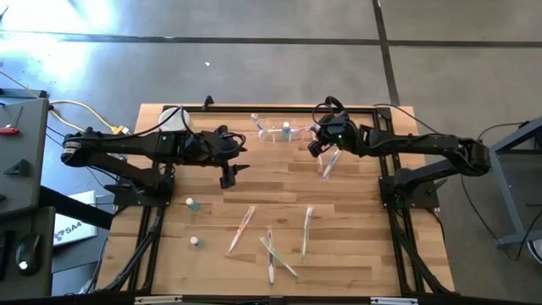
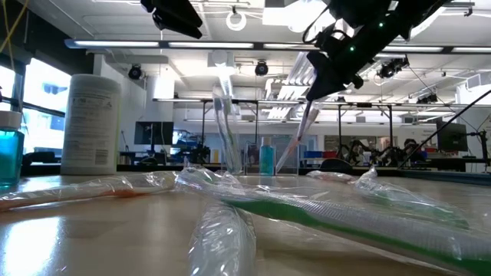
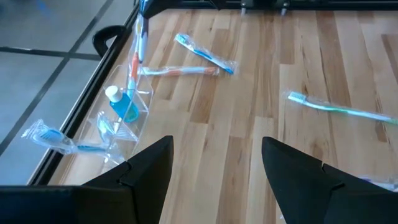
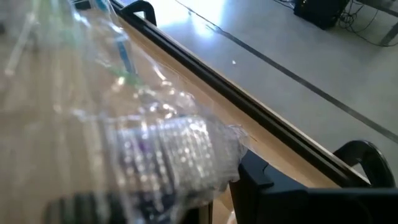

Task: Pick & Place toothbrushing station
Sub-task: Put the right purple toothbrush into the transparent organizer

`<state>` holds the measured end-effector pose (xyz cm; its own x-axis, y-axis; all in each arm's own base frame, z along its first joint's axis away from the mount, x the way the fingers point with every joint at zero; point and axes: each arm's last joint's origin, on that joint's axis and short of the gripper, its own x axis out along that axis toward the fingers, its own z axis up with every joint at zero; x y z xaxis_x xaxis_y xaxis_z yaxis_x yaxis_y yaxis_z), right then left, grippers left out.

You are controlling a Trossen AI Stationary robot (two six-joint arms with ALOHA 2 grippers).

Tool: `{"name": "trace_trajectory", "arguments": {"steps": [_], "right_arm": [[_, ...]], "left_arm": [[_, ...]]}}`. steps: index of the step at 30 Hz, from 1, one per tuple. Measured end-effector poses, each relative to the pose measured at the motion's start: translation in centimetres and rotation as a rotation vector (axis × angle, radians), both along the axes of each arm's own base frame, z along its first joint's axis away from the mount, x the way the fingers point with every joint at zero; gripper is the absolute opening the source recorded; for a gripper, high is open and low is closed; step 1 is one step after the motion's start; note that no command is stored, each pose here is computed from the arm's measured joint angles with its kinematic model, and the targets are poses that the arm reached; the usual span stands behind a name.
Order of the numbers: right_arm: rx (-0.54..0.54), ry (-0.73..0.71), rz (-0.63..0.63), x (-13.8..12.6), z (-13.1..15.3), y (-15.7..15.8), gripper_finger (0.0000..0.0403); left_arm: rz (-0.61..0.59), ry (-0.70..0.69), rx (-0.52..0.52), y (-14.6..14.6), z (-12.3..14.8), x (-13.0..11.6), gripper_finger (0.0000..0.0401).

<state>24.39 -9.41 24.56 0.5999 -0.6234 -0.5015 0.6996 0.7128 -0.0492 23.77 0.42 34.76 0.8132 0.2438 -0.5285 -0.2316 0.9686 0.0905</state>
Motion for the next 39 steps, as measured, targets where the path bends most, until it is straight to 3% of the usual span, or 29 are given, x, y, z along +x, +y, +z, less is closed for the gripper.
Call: {"name": "trace_trajectory", "arguments": {"steps": [7,39], "right_arm": [[-0.034,-0.031,0.007,0.0,0.5,-0.7,0.0018],[0.147,-0.09,0.077,1.4,-3.7,-6.8,0.0018]], "left_arm": [[0.0,0.0,0.0,0.0,0.0,0.0,0.0242],[-0.003,0.011,-0.002,0.0,-0.1,0.0,0.0242]]}}
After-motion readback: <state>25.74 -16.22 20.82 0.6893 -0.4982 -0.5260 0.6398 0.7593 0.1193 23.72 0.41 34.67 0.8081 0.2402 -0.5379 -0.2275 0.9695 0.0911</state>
